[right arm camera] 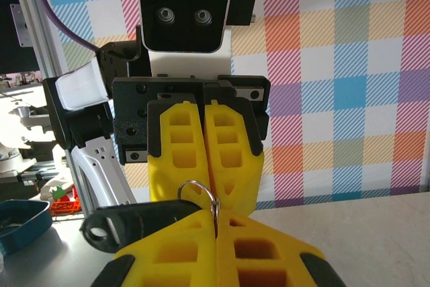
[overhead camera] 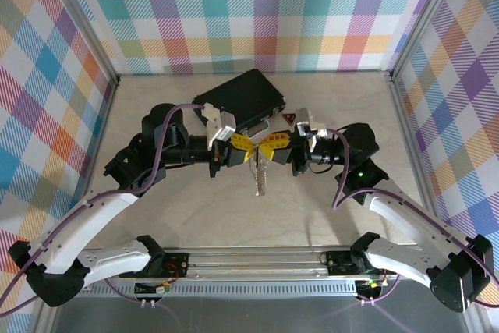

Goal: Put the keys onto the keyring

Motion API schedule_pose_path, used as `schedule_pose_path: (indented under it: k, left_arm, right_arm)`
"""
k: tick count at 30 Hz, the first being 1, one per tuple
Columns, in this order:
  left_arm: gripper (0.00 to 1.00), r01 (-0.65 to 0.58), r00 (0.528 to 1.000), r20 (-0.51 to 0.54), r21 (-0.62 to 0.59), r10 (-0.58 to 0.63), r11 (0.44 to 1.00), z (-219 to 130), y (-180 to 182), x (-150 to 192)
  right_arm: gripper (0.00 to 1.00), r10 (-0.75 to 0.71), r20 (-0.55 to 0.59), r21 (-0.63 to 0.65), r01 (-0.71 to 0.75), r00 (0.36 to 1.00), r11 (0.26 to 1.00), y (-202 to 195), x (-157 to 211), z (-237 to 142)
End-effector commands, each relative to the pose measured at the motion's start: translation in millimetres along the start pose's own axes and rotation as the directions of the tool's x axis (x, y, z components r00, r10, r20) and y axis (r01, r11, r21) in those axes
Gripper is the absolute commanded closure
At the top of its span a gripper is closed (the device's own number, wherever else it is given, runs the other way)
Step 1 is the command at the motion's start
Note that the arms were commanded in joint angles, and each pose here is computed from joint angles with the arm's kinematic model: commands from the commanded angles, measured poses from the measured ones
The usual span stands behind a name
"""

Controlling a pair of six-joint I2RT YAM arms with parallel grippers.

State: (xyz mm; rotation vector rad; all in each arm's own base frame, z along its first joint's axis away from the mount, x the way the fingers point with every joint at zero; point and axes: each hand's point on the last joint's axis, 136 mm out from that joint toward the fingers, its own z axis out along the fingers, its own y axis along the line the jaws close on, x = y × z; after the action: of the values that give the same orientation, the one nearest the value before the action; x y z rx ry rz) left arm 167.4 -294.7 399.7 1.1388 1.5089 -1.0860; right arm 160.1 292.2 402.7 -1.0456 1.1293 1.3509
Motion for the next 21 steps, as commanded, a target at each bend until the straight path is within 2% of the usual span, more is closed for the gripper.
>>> schedule_pose_path:
  k: [1, 6, 21]
  left_arm:
    - [0.87, -0.049, 0.998, 0.028, 0.017, 0.048, 0.999, -0.5, -8.3, -13.9]
    - [0.79, -0.080, 0.997, 0.012, -0.020, 0.080, 0.997, -6.2, -6.0, -10.5]
    - [0.86, -0.124, 0.992, -0.015, -0.022, 0.124, 0.992, -8.6, -7.5, -12.3]
  right_arm:
    - [1.00, -0.046, 0.015, -0.023, 0.046, 0.999, 0.999, 6.8, -12.6, 1.7]
    - [1.00, -0.051, 0.016, -0.026, 0.051, 0.999, 0.998, 8.2, -13.2, 1.1]
    - [1.00, -0.047, 0.002, -0.031, 0.047, 0.999, 0.998, 8.9, -12.3, 1.4]
